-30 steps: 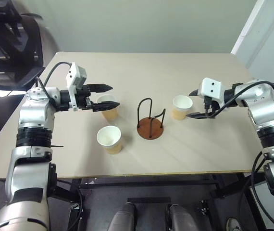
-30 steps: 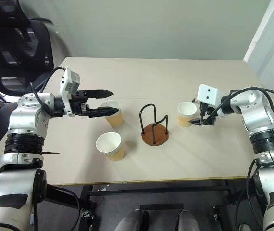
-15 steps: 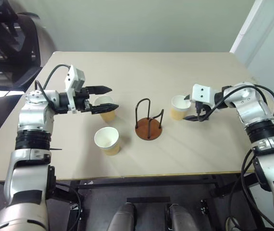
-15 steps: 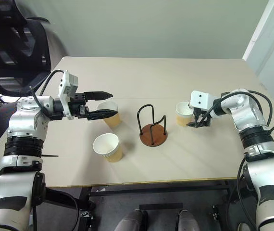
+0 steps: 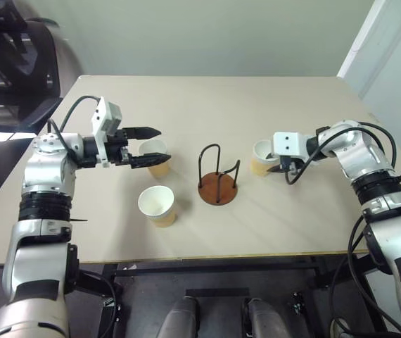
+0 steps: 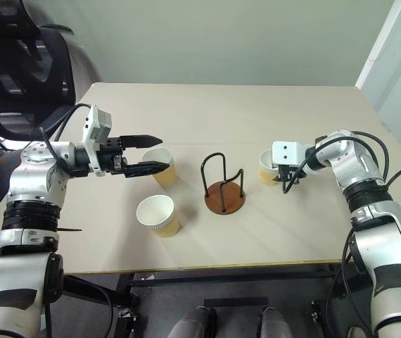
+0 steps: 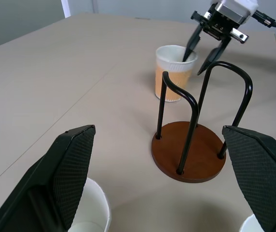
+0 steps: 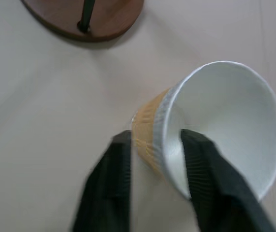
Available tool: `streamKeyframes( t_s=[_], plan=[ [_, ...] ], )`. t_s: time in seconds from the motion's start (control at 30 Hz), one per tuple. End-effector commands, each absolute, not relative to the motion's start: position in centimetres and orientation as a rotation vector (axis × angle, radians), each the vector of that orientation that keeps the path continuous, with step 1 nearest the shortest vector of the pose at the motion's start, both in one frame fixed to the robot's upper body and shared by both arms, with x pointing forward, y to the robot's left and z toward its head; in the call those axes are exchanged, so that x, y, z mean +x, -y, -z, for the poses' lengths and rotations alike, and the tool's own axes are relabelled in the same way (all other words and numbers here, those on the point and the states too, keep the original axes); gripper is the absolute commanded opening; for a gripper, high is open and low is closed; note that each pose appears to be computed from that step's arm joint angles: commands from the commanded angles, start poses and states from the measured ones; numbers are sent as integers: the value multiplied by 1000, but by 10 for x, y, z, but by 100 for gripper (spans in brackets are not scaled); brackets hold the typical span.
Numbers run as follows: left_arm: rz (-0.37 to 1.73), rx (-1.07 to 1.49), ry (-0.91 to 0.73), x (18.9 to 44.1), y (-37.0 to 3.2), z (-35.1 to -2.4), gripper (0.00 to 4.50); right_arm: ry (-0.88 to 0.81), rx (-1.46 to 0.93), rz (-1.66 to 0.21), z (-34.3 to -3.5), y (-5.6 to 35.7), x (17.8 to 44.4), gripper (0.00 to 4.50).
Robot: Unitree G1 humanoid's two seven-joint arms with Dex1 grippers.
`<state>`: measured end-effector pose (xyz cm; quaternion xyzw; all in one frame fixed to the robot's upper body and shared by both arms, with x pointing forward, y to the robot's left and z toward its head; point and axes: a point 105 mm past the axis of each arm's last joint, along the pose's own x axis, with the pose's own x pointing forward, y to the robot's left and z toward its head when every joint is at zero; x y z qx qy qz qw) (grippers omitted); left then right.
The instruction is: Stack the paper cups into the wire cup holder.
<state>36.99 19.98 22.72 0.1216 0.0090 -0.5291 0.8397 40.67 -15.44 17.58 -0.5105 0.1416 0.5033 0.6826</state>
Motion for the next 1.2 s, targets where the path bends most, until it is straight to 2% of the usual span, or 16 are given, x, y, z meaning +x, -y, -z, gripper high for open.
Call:
streamKeyframes(
  t_s=[0.03, 0.07, 0.23, 0.4, 0.67, 0.83, 1.2],
  plan=[
    [1131, 289, 18, 366, -200, -239, 450, -298, -1196, -1124, -196, 157, 408, 16],
    [1132, 289, 17, 366, -200, -239, 450, -302, -1198, -1127, -196, 157, 407, 3],
    [1141, 292, 9, 367, -198, -238, 450, -314, -1209, -1146, -199, 160, 404, 3],
    [1150, 296, -2, 367, -197, -237, 450, -284, -1200, -1163, -216, 159, 398, 3],
    [1154, 295, -15, 371, -197, -234, 450, -180, -1169, -1188, -264, 142, 380, 3],
    [1167, 295, -23, 374, -193, -232, 450, -99, -1140, -1235, -300, 119, 358, 3],
    [1181, 297, -25, 380, -188, -231, 450, -36, -1106, -1352, -308, 84, 332, 3]
  ],
)
